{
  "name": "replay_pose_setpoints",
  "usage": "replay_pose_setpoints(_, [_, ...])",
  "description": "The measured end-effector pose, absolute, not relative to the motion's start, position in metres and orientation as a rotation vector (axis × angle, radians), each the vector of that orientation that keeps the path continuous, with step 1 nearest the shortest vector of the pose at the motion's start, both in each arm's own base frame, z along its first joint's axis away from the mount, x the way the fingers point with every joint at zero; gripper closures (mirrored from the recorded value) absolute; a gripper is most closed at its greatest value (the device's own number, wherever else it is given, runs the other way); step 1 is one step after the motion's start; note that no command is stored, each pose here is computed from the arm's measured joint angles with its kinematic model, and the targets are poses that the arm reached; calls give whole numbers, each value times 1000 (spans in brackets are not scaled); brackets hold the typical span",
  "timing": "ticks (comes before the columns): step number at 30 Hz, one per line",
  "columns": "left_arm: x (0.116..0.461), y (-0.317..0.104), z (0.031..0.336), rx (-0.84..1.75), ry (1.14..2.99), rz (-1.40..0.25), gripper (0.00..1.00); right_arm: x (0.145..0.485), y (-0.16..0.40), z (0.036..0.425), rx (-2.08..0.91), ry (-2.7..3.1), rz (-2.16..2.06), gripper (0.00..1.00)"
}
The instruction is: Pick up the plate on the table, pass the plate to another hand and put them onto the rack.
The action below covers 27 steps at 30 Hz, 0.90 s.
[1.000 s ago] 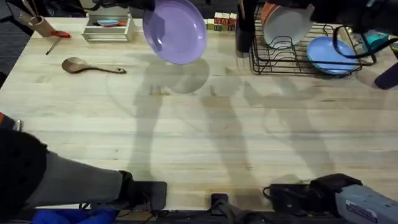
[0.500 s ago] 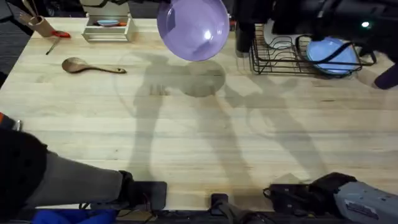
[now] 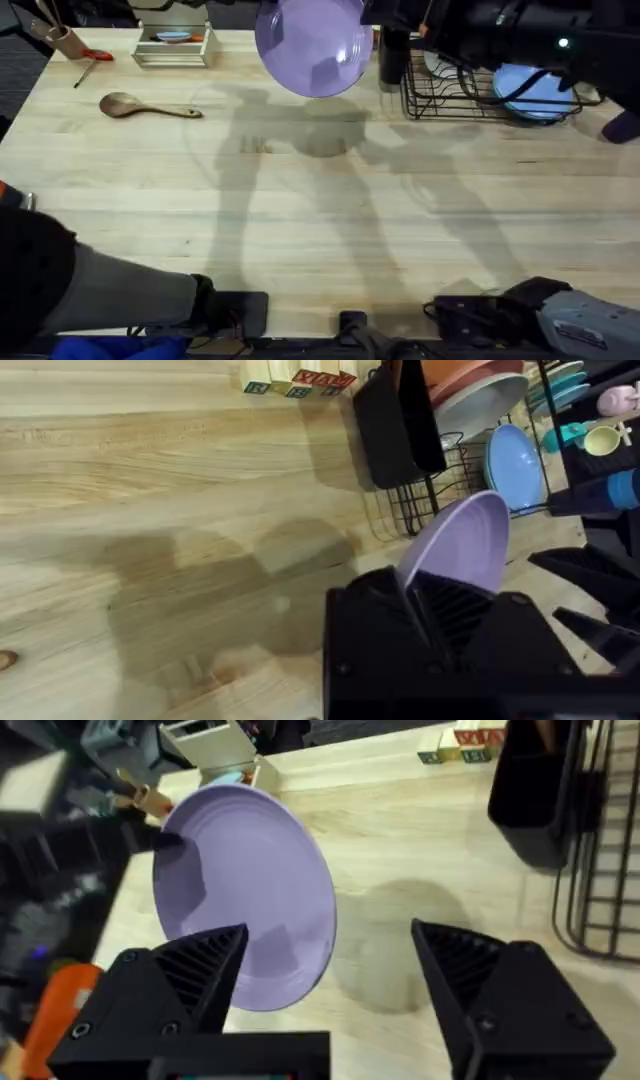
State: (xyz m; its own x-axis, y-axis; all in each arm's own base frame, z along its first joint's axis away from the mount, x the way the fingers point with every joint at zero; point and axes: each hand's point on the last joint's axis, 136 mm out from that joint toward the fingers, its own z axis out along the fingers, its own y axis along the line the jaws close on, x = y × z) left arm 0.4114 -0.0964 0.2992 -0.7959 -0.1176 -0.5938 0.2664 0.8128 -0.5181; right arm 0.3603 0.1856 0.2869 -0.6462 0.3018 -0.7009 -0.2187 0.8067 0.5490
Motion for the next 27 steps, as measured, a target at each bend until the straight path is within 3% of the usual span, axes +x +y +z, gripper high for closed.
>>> replay_pose_setpoints(18, [411, -97, 299, 109, 2364, -798, 960, 372, 201, 243, 250, 2271, 842, 12])
replay_pose_setpoints(21, [411, -96, 299, 108, 2364, -798, 960, 372, 201, 243, 255, 2271, 846, 69])
replay_pose_setpoints(27, [411, -96, 299, 109, 2364, -798, 960, 373, 201, 242, 297, 2272, 864, 339])
